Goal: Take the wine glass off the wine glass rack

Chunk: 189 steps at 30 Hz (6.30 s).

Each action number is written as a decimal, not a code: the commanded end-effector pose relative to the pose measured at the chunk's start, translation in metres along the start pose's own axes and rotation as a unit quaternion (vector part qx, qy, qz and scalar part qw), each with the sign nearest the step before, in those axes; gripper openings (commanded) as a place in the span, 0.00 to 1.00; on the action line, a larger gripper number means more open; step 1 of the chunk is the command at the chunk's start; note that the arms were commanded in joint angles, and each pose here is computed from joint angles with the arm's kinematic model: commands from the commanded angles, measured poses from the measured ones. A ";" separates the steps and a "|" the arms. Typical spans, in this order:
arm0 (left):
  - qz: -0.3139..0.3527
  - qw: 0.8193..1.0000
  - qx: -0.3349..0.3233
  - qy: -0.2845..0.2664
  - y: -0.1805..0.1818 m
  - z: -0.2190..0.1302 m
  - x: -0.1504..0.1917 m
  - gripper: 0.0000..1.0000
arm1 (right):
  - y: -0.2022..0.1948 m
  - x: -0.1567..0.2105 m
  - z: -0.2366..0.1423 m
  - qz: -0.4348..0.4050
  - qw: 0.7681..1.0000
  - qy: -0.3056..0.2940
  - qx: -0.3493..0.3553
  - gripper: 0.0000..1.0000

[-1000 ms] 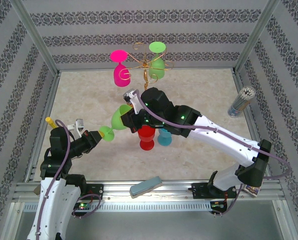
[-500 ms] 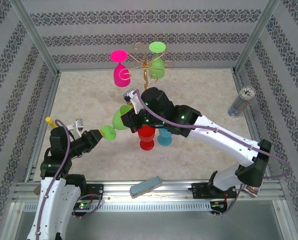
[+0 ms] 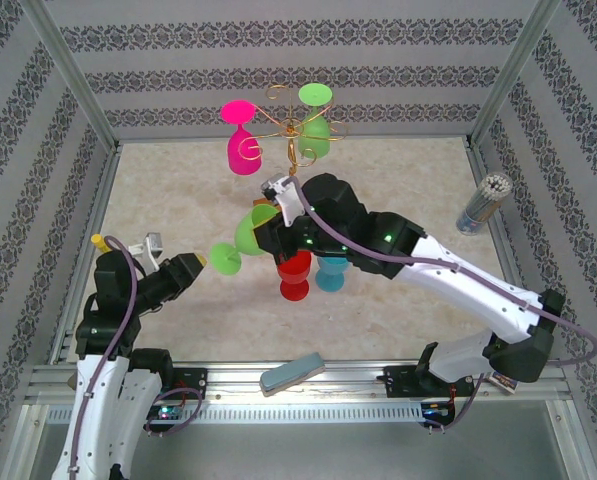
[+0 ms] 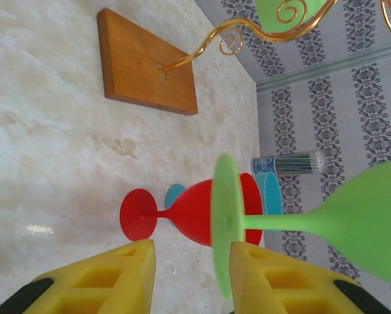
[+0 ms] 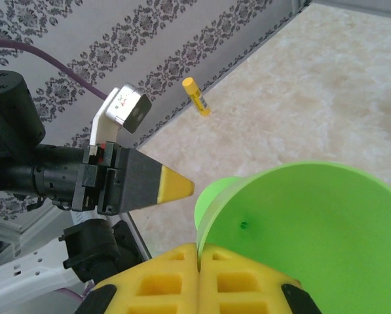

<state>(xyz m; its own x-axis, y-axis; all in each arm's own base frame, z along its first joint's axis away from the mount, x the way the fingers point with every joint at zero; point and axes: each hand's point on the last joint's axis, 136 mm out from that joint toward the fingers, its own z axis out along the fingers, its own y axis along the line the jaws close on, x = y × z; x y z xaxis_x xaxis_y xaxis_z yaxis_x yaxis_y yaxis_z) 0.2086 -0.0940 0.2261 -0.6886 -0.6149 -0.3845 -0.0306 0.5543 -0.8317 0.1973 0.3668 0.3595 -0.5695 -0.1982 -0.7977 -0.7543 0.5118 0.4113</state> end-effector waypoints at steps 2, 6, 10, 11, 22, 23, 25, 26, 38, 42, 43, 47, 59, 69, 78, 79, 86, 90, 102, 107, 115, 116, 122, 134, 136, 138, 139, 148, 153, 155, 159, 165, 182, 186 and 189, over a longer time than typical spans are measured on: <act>0.039 0.998 -0.042 -0.023 0.002 -0.009 -0.013 0.36 | 0.001 0.009 -0.026 -0.007 1.000 0.003 0.029 0.00; 0.061 0.996 -0.052 -0.030 -0.003 -0.012 -0.022 0.36 | 0.006 0.019 -0.044 -0.012 0.999 0.011 0.042 0.00; 0.071 0.995 -0.061 -0.033 -0.005 -0.011 -0.029 0.36 | 0.013 0.029 -0.061 -0.013 0.999 0.016 0.039 0.00; 0.073 0.995 -0.064 -0.035 -0.005 -0.011 -0.031 0.36 | 0.014 0.031 -0.065 -0.010 0.999 0.018 0.039 0.00; 0.127 0.984 -0.124 -0.026 -0.002 -0.015 -0.047 0.36 | 0.004 0.076 -0.086 -0.004 0.994 0.073 0.086 0.00; 0.129 0.983 -0.128 -0.026 -0.001 -0.015 -0.049 0.36 | 0.001 0.081 -0.087 -0.003 0.993 0.078 0.094 0.00; 0.132 0.983 -0.128 -0.026 -0.001 -0.013 -0.050 0.37 | -0.005 0.089 -0.087 0.001 0.991 0.082 0.109 0.00; 0.133 0.983 -0.126 -0.026 -0.001 -0.012 -0.050 0.37 | -0.007 0.093 -0.087 0.005 0.990 0.084 0.113 0.00; 0.140 0.981 -0.130 -0.016 0.006 -0.004 -0.051 0.37 | -0.045 0.145 -0.083 0.020 0.968 0.131 0.211 0.00; 0.149 0.979 -0.136 -0.019 0.005 -0.004 -0.055 0.37 | -0.056 0.156 -0.076 0.013 0.960 0.143 0.240 0.00; 0.151 0.979 -0.137 -0.018 0.005 -0.004 -0.056 0.37 | -0.058 0.157 -0.074 0.011 0.959 0.145 0.243 0.00; 0.153 0.978 -0.142 -0.016 0.007 -0.003 -0.057 0.37 | -0.063 0.163 -0.069 0.007 0.955 0.151 0.257 0.00; 0.156 0.976 -0.151 -0.021 0.009 0.000 -0.064 0.37 | -0.078 0.178 -0.049 0.006 0.947 0.151 0.282 0.00; 0.154 0.976 -0.156 -0.018 0.013 0.004 -0.065 0.37 | -0.083 0.188 -0.028 -0.004 0.940 0.167 0.297 0.00; 0.152 0.975 -0.159 -0.016 0.017 0.007 -0.065 0.37 | -0.088 0.194 -0.021 -0.017 0.933 0.181 0.310 0.00; 0.153 0.975 -0.159 -0.015 0.017 0.007 -0.065 0.37 | -0.089 0.194 -0.020 -0.017 0.933 0.181 0.311 0.00; 0.151 0.976 -0.159 -0.013 0.018 0.009 -0.066 0.37 | -0.091 0.199 -0.014 -0.022 0.929 0.192 0.315 0.00; 0.151 0.976 -0.159 -0.013 0.018 0.009 -0.066 0.37 | -0.092 0.203 -0.011 -0.024 0.927 0.199 0.318 0.00; 0.153 0.975 -0.161 -0.012 0.018 0.008 -0.065 0.37 | -0.093 0.203 -0.012 -0.021 0.925 0.199 0.323 0.16; 0.154 0.975 -0.160 -0.013 0.017 0.007 -0.065 0.37 | -0.091 0.199 -0.015 -0.023 0.925 0.198 0.324 0.24; 0.153 0.975 -0.158 -0.011 0.016 0.007 -0.064 0.37 | -0.087 0.183 -0.025 -0.026 0.926 0.184 0.327 0.32; 0.154 0.975 -0.157 -0.013 0.015 0.006 -0.065 0.37 | -0.086 0.181 -0.027 -0.027 0.927 0.181 0.327 0.33; 0.152 0.977 -0.149 -0.008 0.013 0.010 -0.065 0.37 | -0.082 0.161 -0.041 -0.026 0.934 0.153 0.323 0.34; 0.151 0.980 -0.133 -0.004 -0.008 0.016 -0.078 0.37 | -0.087 0.095 -0.071 0.039 0.961 0.068 0.266 0.29; 0.153 0.979 -0.135 0.000 -0.011 0.017 -0.079 0.37 | -0.089 0.079 -0.078 0.049 0.965 0.043 0.256 0.30; 0.160 0.977 -0.140 0.002 -0.014 0.018 -0.081 0.37 | -0.093 0.066 -0.084 0.061 0.966 0.022 0.249 0.31; 0.163 0.976 -0.141 0.003 -0.017 0.019 -0.083 0.37 | -0.094 0.058 -0.087 0.065 0.967 0.013 0.244 0.31; 0.182 0.972 -0.145 0.014 -0.039 0.031 -0.100 0.38 | -0.122 -0.005 -0.104 0.125 0.971 -0.053 0.198 0.35; 0.189 0.970 -0.153 0.022 -0.045 0.035 -0.110 0.39 | -0.155 -0.049 -0.123 0.177 0.962 -0.107 0.177 0.36; 0.196 0.967 -0.164 0.023 -0.045 0.035 -0.115 0.39 | -0.169 -0.067 -0.131 0.190 0.958 -0.127 0.173 0.36; 0.209 0.961 -0.182 0.018 -0.048 0.033 -0.126 0.40 | -0.191 -0.094 -0.136 0.198 0.954 -0.146 0.171 0.38; 0.215 0.959 -0.186 0.013 -0.054 0.041 -0.140 0.41 | -0.221 -0.130 -0.129 0.198 0.952 -0.161 0.169 0.41; 0.215 0.962 -0.170 -0.006 -0.069 0.051 -0.160 0.42 | -0.297 -0.186 -0.091 0.191 0.949 -0.173 0.179 0.45; 0.213 0.964 -0.157 -0.002 -0.074 0.055 -0.160 0.42 | -0.317 -0.192 -0.074 0.191 0.951 -0.165 0.181 0.45; 0.212 0.966 -0.145 0.002 -0.080 0.057 -0.161 0.42 | -0.325 -0.196 -0.063 0.189 0.953 -0.164 0.170 0.44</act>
<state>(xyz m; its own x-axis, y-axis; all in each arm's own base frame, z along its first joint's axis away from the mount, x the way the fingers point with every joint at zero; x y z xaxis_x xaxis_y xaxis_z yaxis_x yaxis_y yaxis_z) 0.3600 -0.0620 0.3144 -0.7057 -0.3056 -0.6392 0.0003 0.9021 -0.4316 0.5286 0.1843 0.4105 -0.6005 0.3167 -0.7342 -0.3061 0.7572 0.5770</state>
